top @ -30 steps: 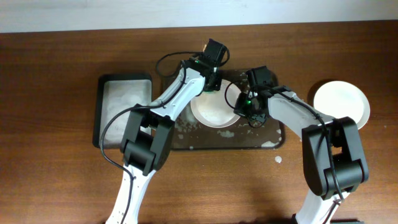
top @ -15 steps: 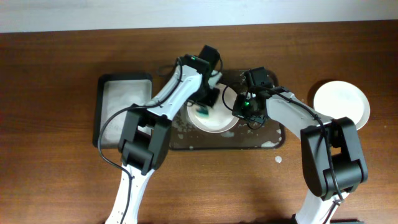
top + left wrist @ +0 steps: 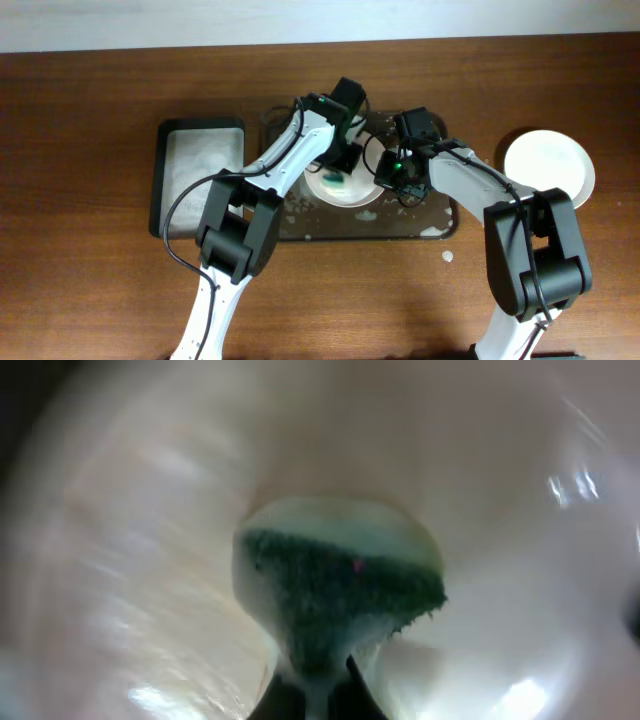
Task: Clean dirty plates on tray and stack at the side
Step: 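Lower the sponge into the plate and scrub it with the left gripper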
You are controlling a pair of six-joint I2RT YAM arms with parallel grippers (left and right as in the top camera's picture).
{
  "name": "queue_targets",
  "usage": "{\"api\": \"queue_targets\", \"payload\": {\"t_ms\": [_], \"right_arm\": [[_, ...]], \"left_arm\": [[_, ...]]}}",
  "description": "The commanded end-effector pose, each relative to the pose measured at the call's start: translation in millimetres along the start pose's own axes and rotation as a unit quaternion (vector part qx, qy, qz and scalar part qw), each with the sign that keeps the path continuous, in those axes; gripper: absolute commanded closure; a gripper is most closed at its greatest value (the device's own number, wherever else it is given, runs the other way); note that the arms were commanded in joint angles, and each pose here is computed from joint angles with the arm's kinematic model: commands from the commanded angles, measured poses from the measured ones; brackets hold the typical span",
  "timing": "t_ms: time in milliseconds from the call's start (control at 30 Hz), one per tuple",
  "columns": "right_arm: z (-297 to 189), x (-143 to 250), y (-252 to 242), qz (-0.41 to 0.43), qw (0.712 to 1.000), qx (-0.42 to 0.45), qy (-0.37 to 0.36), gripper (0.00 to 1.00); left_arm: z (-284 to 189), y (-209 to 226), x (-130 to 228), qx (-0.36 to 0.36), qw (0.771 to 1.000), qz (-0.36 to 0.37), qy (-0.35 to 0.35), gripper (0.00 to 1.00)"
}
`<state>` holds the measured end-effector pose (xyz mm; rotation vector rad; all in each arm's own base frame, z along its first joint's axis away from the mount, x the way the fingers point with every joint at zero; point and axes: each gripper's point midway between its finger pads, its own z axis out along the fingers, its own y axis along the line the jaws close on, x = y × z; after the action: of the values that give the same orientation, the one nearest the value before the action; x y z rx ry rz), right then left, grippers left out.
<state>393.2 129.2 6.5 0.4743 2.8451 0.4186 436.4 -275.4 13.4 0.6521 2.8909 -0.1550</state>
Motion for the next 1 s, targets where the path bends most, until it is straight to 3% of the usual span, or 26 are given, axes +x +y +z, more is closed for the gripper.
{"api": "queue_targets", "payload": {"t_ms": [0,167,400,467,567,700,867,967], "right_arm": [[3.9,7.2,-9.0,-0.002,1.0,0.017,0.007,0.96],[3.9,7.2,-9.0,-0.002,1.0,0.017,0.007,0.96],[3.9,7.1,-8.8,-0.002,1.0,0.016,0.007,0.96],[3.9,7.1,-8.8,-0.002,1.0,0.016,0.007,0.96],[3.9,6.7,-8.4,-0.002,1.0,0.015,0.006,0.96],[3.9,6.9,-7.8,-0.002,1.0,0.014,0.007,0.96],[3.9,6.9,-7.9,-0.002,1.0,0.014,0.007,0.96],[3.9,6.9,-7.9,-0.002,1.0,0.014,0.007,0.96]], "left_arm": [[7.1,44.4,-18.2,-0.12,0.986,-0.106,-0.053,0.99],[-2.4,68.3,-30.1,-0.183,0.961,-0.18,-0.103,0.99],[-0.6,69.0,11.0,-0.199,0.967,-0.16,-0.016,0.99],[4.0,54.3,23.4,-0.158,0.979,-0.128,0.023,0.99],[10.7,8.3,34.8,-0.02,0.996,-0.041,0.071,1.0],[5.3,-40.0,35.9,0.126,0.989,0.026,0.075,1.0],[6.4,-42.0,22.1,0.132,0.99,0.034,0.046,0.99],[11.5,-21.8,0.4,0.071,0.997,0.009,0.004,0.99]]}}
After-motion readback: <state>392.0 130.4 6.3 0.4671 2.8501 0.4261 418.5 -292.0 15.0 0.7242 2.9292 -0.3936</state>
